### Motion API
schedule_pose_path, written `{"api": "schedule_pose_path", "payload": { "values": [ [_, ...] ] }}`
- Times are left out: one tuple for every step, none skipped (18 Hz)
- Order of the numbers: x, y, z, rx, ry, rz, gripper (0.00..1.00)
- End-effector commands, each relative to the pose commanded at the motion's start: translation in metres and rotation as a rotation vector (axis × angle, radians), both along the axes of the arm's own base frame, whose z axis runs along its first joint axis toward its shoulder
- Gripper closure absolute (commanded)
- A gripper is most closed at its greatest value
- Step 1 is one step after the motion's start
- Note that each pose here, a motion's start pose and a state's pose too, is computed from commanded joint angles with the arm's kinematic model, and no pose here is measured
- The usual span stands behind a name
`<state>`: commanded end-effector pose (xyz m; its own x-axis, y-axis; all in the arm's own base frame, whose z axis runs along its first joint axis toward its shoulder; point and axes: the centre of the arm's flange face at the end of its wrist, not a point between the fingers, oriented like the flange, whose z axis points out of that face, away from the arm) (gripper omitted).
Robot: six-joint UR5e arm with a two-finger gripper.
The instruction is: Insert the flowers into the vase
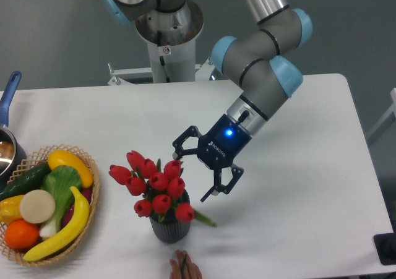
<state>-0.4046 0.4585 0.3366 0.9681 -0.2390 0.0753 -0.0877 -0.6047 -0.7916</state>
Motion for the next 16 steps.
{"api": "schedule_pose_path", "payload": {
  "values": [
    [0.0, -0.003, 0.011, -0.026, 0.042, 0.012, 0.0],
    [-0.005, -0.009, 0.026, -0.056, 0.097, 0.035, 0.0],
    [-0.018, -0.022, 0.046, -0.098, 0.177, 0.077, 0.0],
    [-0.022, -0.03, 0.061, -0.112, 0.234, 0.088, 0.0],
    [-0.026, -0.039, 0.074, -0.125, 0.29, 0.096, 0.0],
    [-0.029, -0.049, 0.092, -0.137, 0.339, 0.119, 0.0],
    [-0.037, -0.07, 0.105, -0.161, 0.373, 0.163, 0.0],
    [-0.046, -0.09, 0.112, -0.19, 0.396, 0.209, 0.0],
    [-0.05, -0.103, 0.117, -0.21, 0.413, 0.239, 0.0],
    [-0.051, -0.113, 0.119, -0.23, 0.427, 0.256, 0.0],
    [-0.055, -0.125, 0.121, -0.258, 0.447, 0.276, 0.0],
    [-0.057, -0.135, 0.126, -0.287, 0.469, 0.295, 0.0],
    [-0.056, -0.141, 0.129, -0.312, 0.483, 0.309, 0.0],
    [-0.054, -0.146, 0.135, -0.333, 0.494, 0.324, 0.0],
    [-0.051, -0.153, 0.144, -0.357, 0.508, 0.34, 0.0],
    [-0.049, -0.16, 0.147, -0.394, 0.51, 0.355, 0.0]
  ]
}}
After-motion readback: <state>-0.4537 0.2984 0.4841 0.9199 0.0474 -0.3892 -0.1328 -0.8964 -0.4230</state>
